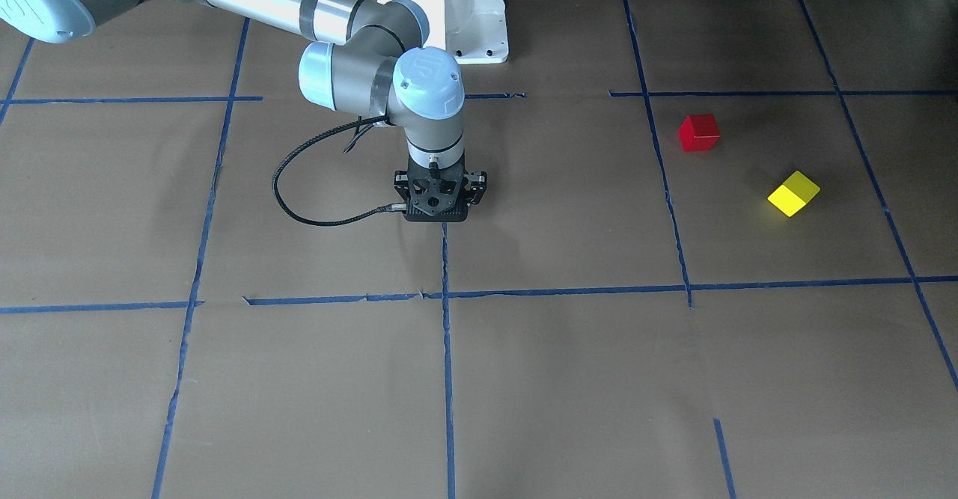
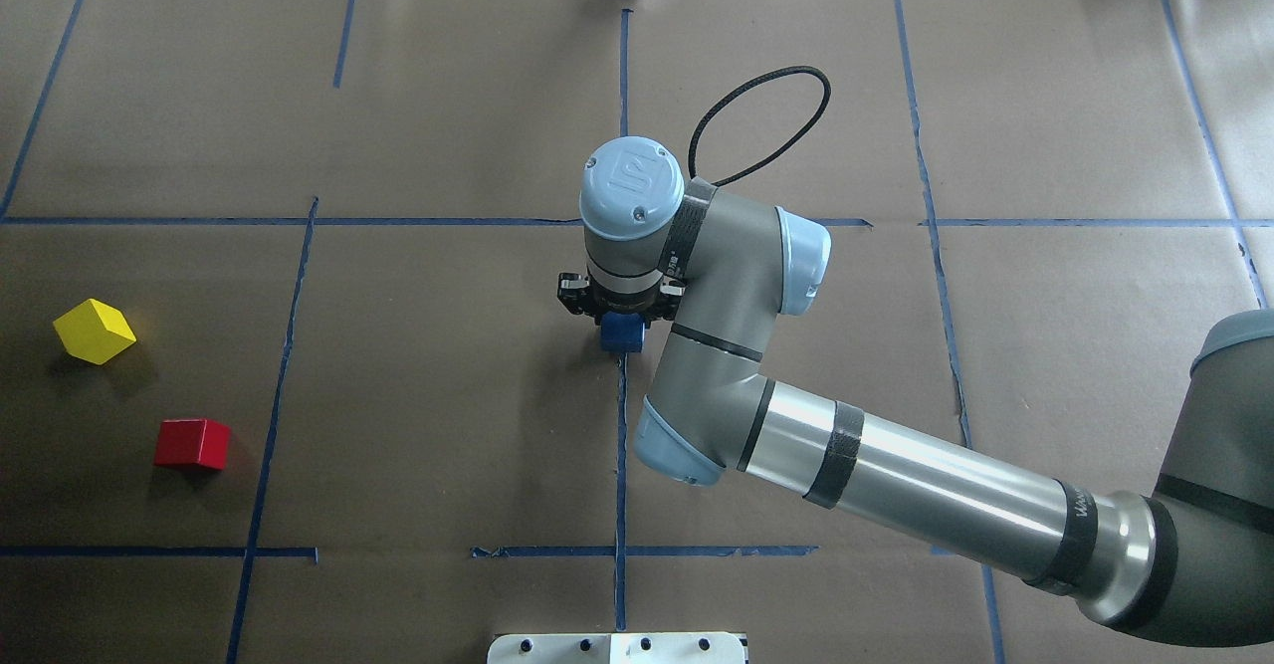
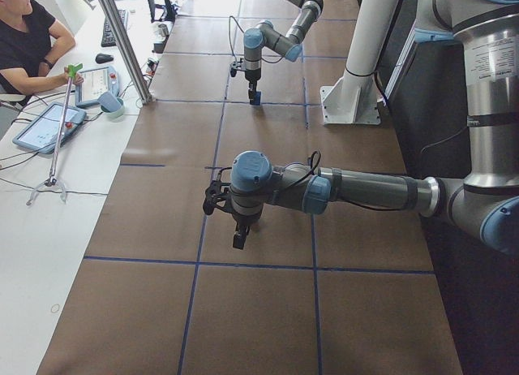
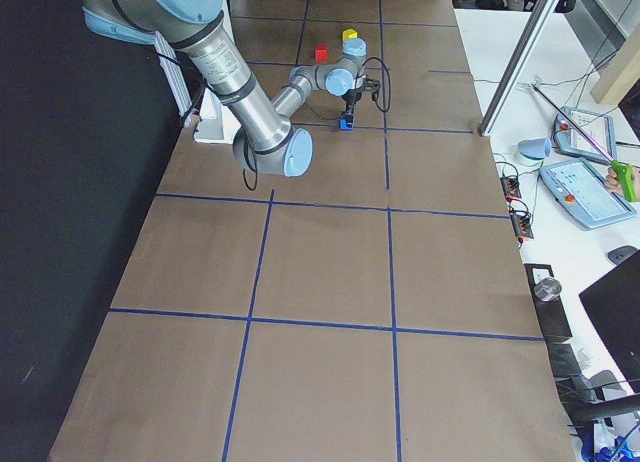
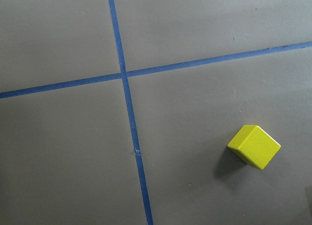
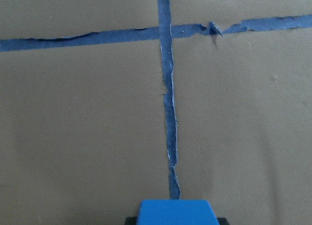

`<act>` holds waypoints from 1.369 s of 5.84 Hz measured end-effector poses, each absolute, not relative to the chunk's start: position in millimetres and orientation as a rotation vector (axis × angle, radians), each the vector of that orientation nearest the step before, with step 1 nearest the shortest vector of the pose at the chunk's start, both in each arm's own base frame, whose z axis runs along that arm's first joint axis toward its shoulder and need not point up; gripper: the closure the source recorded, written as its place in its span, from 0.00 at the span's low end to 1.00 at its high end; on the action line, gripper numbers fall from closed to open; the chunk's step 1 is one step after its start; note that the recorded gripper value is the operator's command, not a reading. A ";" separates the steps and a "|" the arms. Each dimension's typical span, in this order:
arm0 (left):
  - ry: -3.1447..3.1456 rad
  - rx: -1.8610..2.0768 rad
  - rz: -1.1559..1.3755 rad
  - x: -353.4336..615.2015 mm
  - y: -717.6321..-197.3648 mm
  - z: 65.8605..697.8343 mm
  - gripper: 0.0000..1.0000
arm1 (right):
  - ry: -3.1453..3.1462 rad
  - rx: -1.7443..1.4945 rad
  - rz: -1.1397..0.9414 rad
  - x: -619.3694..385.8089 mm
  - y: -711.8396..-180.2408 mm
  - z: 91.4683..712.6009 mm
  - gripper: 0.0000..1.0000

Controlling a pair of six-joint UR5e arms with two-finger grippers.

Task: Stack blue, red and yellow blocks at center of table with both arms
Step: 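Carry the blue cube with the right gripper to the grid center and set it down, then open and lift the right gripper while the left gripper reaches toward the red cube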

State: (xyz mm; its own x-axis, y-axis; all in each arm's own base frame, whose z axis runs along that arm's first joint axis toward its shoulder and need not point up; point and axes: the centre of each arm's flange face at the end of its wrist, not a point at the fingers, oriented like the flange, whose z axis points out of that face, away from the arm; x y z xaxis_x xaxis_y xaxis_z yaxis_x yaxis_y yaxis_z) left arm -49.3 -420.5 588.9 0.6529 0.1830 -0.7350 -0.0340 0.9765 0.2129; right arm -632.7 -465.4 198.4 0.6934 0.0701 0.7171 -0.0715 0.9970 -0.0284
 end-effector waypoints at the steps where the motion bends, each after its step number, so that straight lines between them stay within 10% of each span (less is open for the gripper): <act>1: 0.852 0.187 0.124 -49.3 -419.5 589.0 0.00 | -0.794 -0.001 0.084 -634.3 -465.8 201.2 0.17; 2: 0.853 0.186 0.124 -49.2 -418.4 589.3 0.00 | -0.792 -0.002 0.085 -635.0 -466.2 202.4 0.00; 8: 0.879 0.163 0.201 5.4 -423.0 554.4 0.00 | -0.891 0.046 0.107 -526.6 -477.3 180.8 0.00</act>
State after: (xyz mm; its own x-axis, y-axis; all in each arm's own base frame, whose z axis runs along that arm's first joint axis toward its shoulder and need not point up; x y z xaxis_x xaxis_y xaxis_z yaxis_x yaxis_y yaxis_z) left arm 5.4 -423.0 554.4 0.6209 0.2403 -0.7462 -0.1070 0.9689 0.2230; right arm -526.6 -477.3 180.8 0.6234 0.0741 0.7784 -0.1127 0.9936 -0.0043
